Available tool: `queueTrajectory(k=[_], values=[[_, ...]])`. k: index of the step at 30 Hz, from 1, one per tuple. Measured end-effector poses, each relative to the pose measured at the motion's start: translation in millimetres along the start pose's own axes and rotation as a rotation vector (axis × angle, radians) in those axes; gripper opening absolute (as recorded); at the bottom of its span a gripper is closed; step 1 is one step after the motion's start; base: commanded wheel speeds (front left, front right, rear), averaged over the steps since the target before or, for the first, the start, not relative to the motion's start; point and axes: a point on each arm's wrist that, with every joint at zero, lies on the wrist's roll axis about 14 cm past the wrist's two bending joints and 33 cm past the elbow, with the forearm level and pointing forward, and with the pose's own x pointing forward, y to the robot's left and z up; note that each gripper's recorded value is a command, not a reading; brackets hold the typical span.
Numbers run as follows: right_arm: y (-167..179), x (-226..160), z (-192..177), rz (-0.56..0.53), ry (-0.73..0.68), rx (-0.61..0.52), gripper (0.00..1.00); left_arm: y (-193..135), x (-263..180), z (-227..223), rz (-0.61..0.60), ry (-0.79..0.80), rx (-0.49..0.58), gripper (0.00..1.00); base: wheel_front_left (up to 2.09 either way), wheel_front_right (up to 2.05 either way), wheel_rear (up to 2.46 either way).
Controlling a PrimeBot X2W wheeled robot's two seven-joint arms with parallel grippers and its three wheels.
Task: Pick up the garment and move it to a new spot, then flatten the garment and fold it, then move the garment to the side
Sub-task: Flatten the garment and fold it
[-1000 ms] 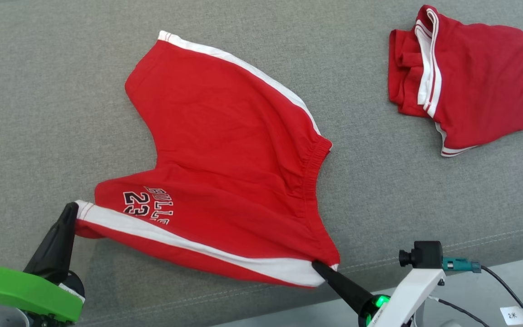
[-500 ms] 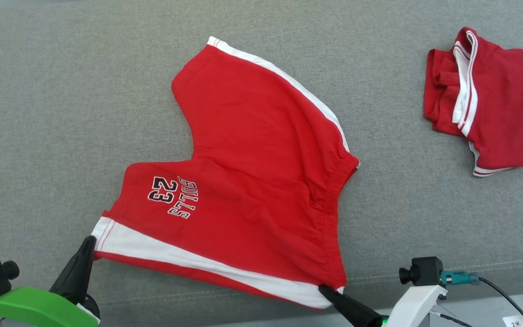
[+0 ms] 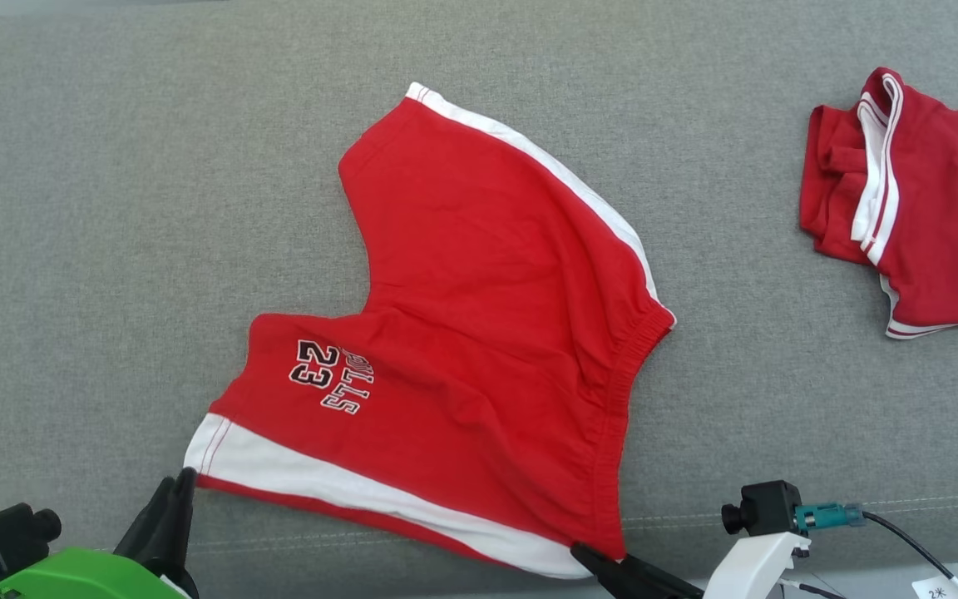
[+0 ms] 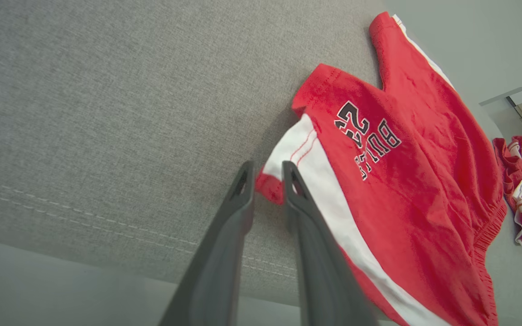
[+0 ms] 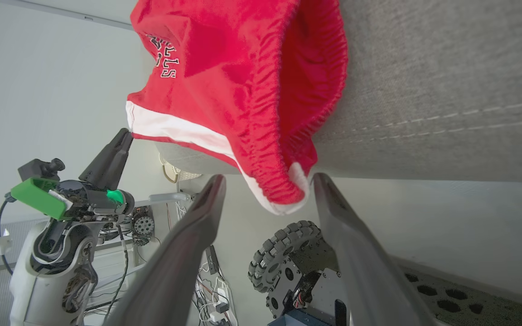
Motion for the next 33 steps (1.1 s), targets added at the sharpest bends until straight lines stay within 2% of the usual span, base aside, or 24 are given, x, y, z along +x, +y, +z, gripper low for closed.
queueTrajectory(k=[9, 17, 22, 25, 33], values=[[-3, -9, 1, -0.019, -0.02, -0.024, 1.0, 15, -5, -12, 0.041, 0.028, 0.002, 1.0, 0.0, 0.0, 0.0], [-13, -21, 6, -0.057, -0.056, -0.098, 1.0, 24, -9, -6, 0.061, 0.0, 0.071, 1.0, 0.0, 0.0, 0.0], [-21, -38, 47, -0.104, -0.25, -0.236, 1.0, 20, -13, 21, 0.045, -0.121, 0.097, 1.0, 0.0, 0.0, 0.0], [-22, -51, 72, -0.131, -0.367, -0.336, 1.0, 13, -16, 37, 0.023, -0.184, 0.181, 1.0, 0.0, 0.0, 0.0], [-17, -85, 120, -0.185, -0.613, -0.567, 1.0, -13, -23, 54, -0.057, -0.294, 0.297, 1.0, 0.0, 0.0, 0.0]])
